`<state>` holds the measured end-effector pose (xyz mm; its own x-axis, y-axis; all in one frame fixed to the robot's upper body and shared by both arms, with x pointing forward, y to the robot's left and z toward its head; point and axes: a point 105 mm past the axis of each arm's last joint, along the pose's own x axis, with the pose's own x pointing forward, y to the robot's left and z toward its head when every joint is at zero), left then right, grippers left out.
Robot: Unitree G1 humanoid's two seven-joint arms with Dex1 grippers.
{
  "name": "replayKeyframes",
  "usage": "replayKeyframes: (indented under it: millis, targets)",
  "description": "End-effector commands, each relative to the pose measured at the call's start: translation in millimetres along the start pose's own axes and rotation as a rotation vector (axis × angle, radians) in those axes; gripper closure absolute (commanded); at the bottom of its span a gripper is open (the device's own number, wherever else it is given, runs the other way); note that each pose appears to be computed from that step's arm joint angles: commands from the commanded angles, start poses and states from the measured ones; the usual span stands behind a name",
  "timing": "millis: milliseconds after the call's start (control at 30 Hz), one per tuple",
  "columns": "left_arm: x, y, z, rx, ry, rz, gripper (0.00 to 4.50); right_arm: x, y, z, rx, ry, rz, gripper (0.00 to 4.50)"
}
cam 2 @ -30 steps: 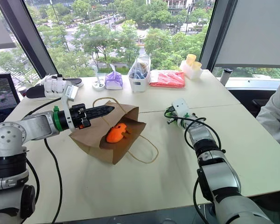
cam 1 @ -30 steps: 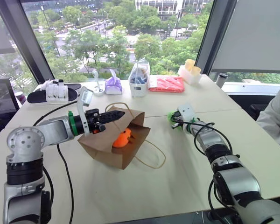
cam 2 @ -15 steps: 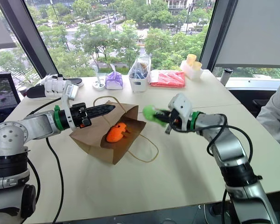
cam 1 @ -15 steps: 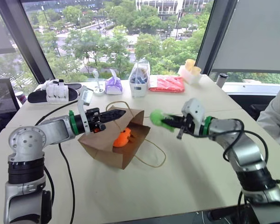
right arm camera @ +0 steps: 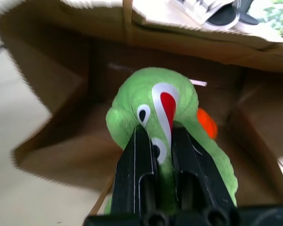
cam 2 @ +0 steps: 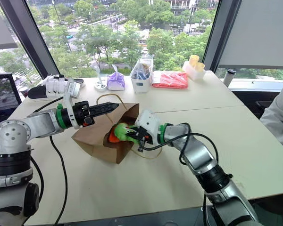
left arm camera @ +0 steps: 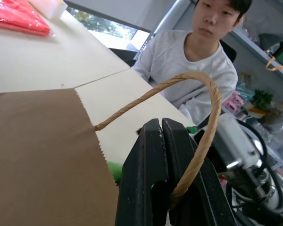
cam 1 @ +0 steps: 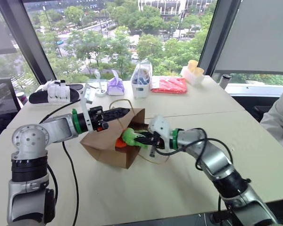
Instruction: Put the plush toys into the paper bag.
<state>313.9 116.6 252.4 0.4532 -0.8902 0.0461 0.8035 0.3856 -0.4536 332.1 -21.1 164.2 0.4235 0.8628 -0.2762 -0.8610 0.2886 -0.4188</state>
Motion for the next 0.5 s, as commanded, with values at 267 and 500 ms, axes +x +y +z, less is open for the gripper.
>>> replayKeyframes:
  millis: [267, 500]
  targets:
    - [-3.0, -9.1, 7.7, 0.035, -0.022, -0.015, 4.5, 38.0, 5.5, 17.9, -0.234, -0.058, 0.07, 4.4]
    - [-5.4, -6.2, 6.8, 0.023, -0.03, 0.002, 4.5, 40.6, 9.4, 12.9, -0.25, -0.074, 0.059, 2.38]
